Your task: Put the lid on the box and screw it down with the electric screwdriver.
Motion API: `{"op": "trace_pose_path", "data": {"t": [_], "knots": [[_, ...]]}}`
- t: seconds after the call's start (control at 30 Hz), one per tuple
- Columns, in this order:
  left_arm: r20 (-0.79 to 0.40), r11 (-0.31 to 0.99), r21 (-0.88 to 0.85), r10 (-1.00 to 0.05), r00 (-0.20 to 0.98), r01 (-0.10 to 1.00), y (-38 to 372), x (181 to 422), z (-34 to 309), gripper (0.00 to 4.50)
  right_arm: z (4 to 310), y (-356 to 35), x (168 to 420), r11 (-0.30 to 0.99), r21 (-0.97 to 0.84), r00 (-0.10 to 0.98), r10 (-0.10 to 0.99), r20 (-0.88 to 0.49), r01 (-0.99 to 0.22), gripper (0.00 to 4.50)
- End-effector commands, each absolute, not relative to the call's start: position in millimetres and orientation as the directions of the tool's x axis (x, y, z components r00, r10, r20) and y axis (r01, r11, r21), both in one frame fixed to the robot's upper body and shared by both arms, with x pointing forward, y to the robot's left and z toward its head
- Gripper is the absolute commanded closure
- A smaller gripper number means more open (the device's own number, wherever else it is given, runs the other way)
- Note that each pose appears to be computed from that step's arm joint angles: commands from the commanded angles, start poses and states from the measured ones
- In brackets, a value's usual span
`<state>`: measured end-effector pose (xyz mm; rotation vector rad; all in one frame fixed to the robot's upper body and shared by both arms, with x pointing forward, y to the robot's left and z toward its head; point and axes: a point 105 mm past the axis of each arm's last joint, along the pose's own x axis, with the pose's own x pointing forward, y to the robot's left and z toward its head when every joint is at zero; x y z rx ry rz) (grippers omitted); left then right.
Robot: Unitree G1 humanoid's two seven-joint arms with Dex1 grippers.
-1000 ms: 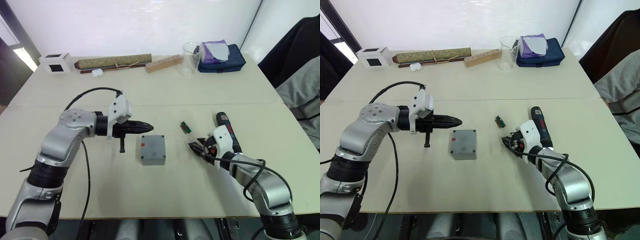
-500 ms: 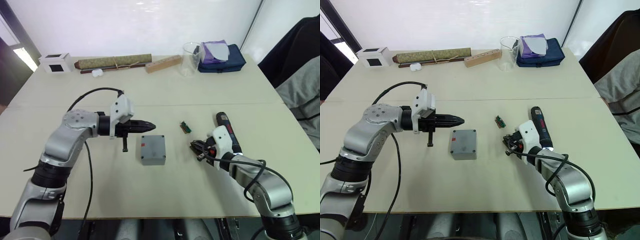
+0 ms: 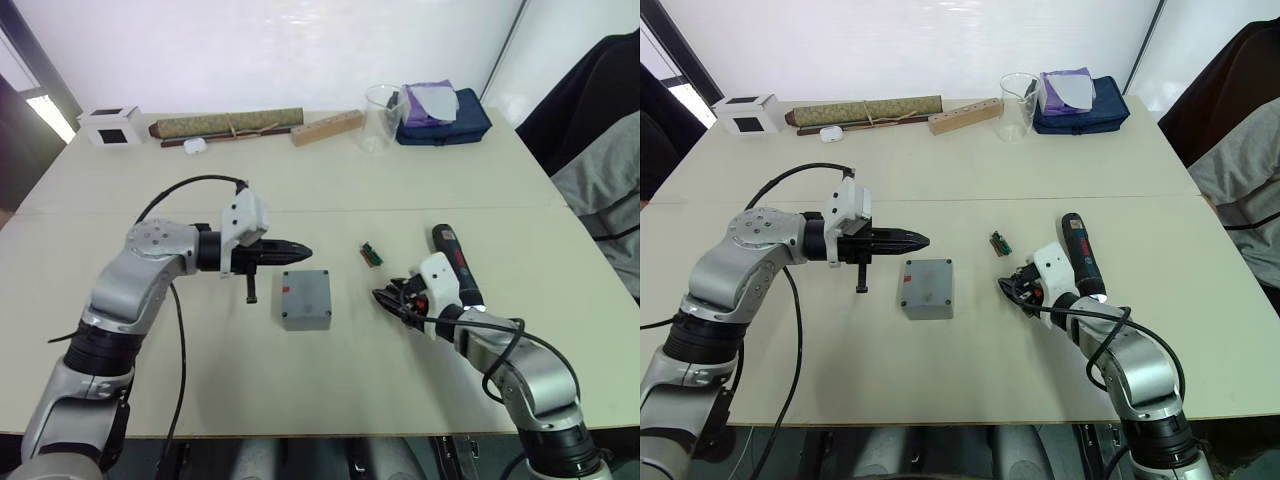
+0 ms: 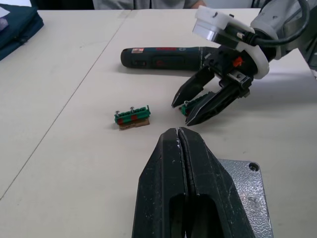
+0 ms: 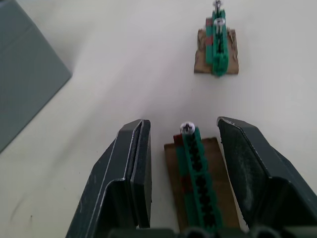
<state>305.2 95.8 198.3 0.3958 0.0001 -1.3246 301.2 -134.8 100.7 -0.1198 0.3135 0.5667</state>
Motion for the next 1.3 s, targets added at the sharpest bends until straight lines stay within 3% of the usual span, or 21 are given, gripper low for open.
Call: {"op": "trace_pose_path", "data": {"t": [0.03, 0.5, 0.6, 0.7, 0.73, 1.0, 1.3], "knots": [[-0.22, 0.174, 0.314, -0.943, 0.25, 0.933, 94.1, 303.9, 204.2, 4.5, 124.0, -131.7, 301.4, 0.833, -0.047, 0.814, 0.526, -0.245, -0.552, 2.12], [-0.219, 0.176, 0.312, -0.943, 0.251, 0.934, 95.9, 304.2, 200.3, 4.5, 113.6, -135.2, 296.4, 0.831, -0.047, 0.802, 0.519, -0.295, -0.555, 2.12], [-0.217, 0.18, 0.312, -0.942, 0.254, 0.933, 96.8, 304.2, 199.7, 4.5, 113.7, -135.7, 297.2, 0.83, -0.05, 0.803, 0.519, -0.295, -0.555, 2.93], [-0.216, 0.184, 0.314, -0.941, 0.258, 0.932, 97.9, 304.3, 198.3, 4.5, 116.6, -135.3, 297.6, 0.827, -0.051, 0.802, 0.525, -0.287, -0.559, 4.23], [-0.215, 0.185, 0.313, -0.942, 0.259, 0.932, 98.0, 304.2, 197.9, 4.5, 117.4, -135.4, 297.6, 0.827, -0.052, 0.802, 0.525, -0.285, -0.56, 4.44], [-0.208, 0.186, 0.311, -0.944, 0.258, 0.932, 95.8, 302.2, 196.9, 4.5, 121.9, -138.1, 297.5, 0.83, -0.073, 0.81, 0.515, -0.282, -0.553, 4.44], [-0.207, 0.191, 0.311, -0.942, 0.263, 0.931, 97.0, 299.2, 197.3, 4.5, 151.4, -144.4, 300.0, 0.838, -0.071, 0.829, 0.517, -0.212, -0.541, 4.44]]}}
